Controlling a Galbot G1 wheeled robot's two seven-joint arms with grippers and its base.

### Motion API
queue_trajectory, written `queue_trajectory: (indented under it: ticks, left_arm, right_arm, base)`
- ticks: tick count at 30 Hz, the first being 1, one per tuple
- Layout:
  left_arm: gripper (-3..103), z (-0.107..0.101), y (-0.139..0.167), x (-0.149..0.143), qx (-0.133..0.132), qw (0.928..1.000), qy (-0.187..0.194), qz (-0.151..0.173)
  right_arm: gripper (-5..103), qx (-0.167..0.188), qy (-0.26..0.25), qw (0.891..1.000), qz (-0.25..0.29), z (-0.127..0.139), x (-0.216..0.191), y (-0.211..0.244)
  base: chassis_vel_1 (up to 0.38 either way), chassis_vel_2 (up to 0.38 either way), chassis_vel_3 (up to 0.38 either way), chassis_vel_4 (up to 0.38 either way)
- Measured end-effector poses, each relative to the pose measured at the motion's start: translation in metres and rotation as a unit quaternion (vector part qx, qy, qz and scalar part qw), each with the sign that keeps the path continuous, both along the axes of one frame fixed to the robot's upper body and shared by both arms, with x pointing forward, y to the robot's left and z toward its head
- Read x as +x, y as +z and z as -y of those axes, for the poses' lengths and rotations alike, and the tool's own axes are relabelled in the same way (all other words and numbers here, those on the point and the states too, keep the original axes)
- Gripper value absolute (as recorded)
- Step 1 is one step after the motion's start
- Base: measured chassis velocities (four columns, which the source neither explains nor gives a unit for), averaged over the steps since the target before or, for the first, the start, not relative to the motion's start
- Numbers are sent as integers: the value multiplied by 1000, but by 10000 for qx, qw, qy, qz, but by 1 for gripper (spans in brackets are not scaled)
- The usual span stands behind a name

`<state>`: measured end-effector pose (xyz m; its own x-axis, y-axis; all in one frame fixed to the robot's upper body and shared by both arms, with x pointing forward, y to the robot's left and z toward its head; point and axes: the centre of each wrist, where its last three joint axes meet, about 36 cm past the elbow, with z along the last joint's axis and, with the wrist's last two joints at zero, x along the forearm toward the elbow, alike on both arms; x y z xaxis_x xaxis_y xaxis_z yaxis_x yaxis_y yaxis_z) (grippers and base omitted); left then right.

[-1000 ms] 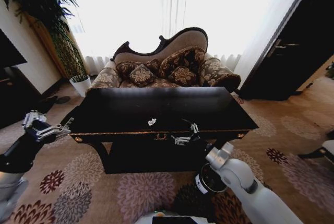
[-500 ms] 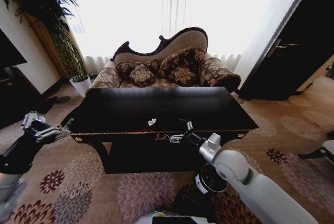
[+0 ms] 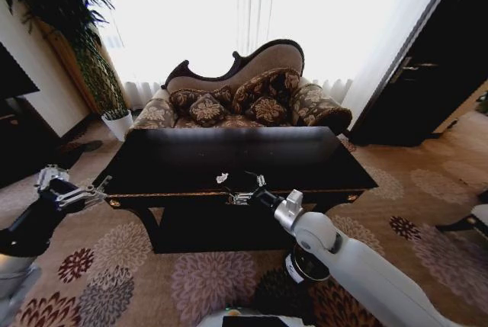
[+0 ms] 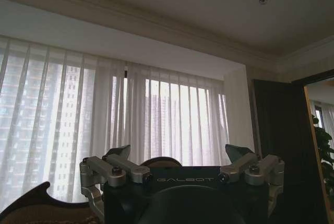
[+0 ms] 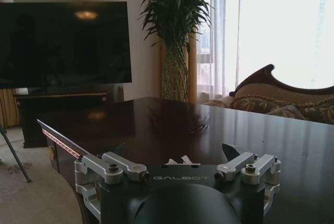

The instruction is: Move to the front of the table and place the trash on the table into the trash bin.

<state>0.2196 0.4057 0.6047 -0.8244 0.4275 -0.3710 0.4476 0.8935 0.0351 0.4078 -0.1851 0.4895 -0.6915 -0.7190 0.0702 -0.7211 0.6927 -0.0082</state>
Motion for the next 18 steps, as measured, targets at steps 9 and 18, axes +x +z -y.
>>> queue_trajectory:
  ticks: [9, 18]
  left_arm:
    - [100, -1, 4, -7, 97, 9999, 81, -29]
    - [100, 1, 3, -9, 59, 9999, 116, -28]
  right_arm:
    - [100, -898, -127, 9954, 312, -6, 24, -1]
    - [100, -1165, -41, 9929, 241, -7, 34, 7]
  base:
    - [0, 0, 0, 0]
    - [0, 0, 0, 0]
